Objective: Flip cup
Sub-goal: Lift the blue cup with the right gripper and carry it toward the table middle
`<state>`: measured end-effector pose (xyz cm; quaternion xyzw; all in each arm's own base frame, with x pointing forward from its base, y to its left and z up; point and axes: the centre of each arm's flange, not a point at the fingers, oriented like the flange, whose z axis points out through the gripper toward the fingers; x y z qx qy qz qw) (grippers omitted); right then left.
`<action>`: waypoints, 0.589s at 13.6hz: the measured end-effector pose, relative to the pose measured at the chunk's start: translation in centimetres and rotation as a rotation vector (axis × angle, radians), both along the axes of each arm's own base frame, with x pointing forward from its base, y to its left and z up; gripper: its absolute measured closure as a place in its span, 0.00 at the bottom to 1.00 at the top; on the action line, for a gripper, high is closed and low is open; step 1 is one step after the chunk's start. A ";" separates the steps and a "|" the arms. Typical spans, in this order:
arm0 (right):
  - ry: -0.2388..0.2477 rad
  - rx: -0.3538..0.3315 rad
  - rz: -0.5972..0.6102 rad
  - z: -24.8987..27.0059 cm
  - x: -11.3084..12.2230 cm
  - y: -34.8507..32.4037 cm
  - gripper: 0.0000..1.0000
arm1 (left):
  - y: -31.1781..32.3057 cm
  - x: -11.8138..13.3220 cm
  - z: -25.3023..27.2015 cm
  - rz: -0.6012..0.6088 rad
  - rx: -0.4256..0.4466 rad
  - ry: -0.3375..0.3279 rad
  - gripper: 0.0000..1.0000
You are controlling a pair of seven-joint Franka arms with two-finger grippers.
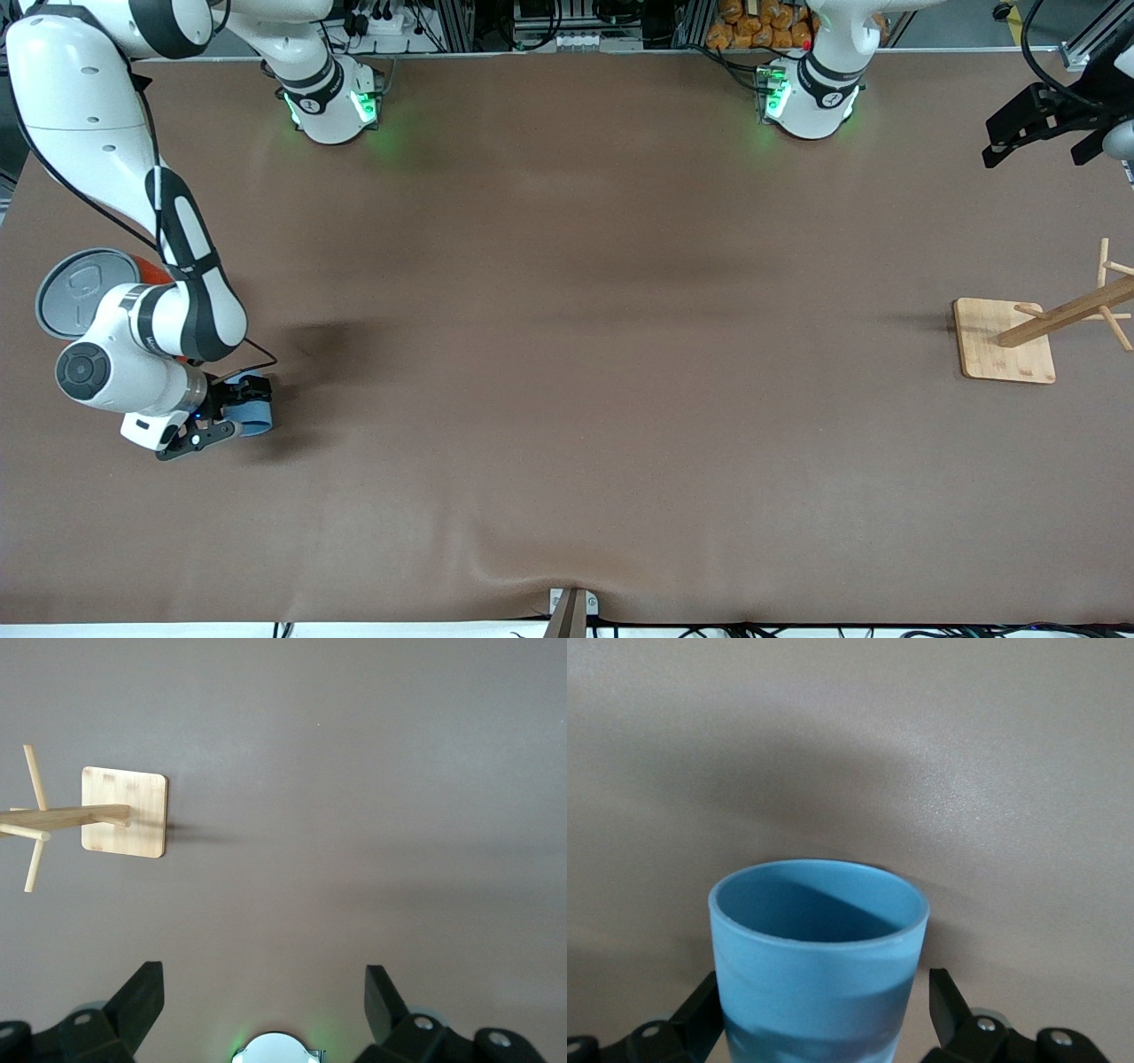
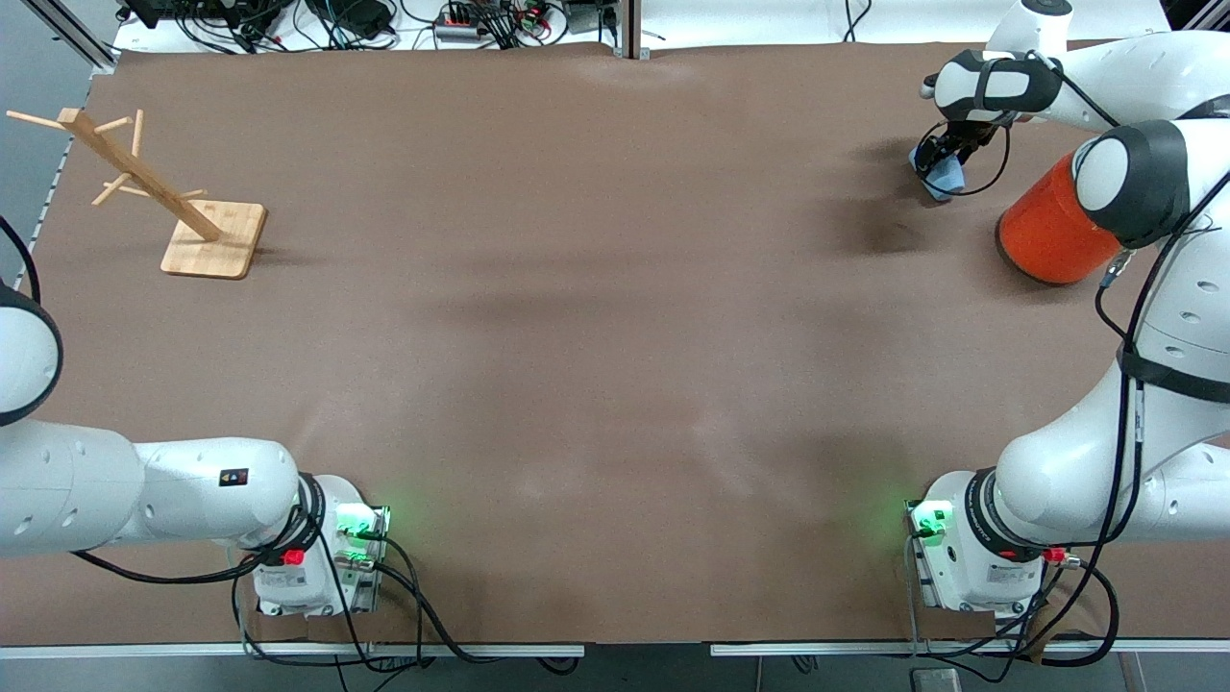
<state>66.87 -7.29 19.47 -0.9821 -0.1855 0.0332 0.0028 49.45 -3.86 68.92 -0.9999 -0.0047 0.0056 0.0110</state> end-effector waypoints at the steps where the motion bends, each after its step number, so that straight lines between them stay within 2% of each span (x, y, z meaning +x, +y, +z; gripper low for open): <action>1: 0.000 0.000 0.000 0.0 0.0 0.0 0.07 | 0.0 0.0 0.0 0.000 0.000 0.000 0.00; 2: -0.002 0.000 0.000 0.2 0.1 0.0 0.17 | 0.0 0.0 0.0 0.000 0.000 0.000 0.00; 3: -0.008 -0.001 0.000 0.4 0.3 0.0 0.19 | 0.0 0.0 0.0 0.000 0.000 0.000 0.00; 8: -0.007 0.002 0.036 0.2 0.3 -0.1 0.19 | 0.0 0.0 0.0 0.000 0.000 0.000 0.00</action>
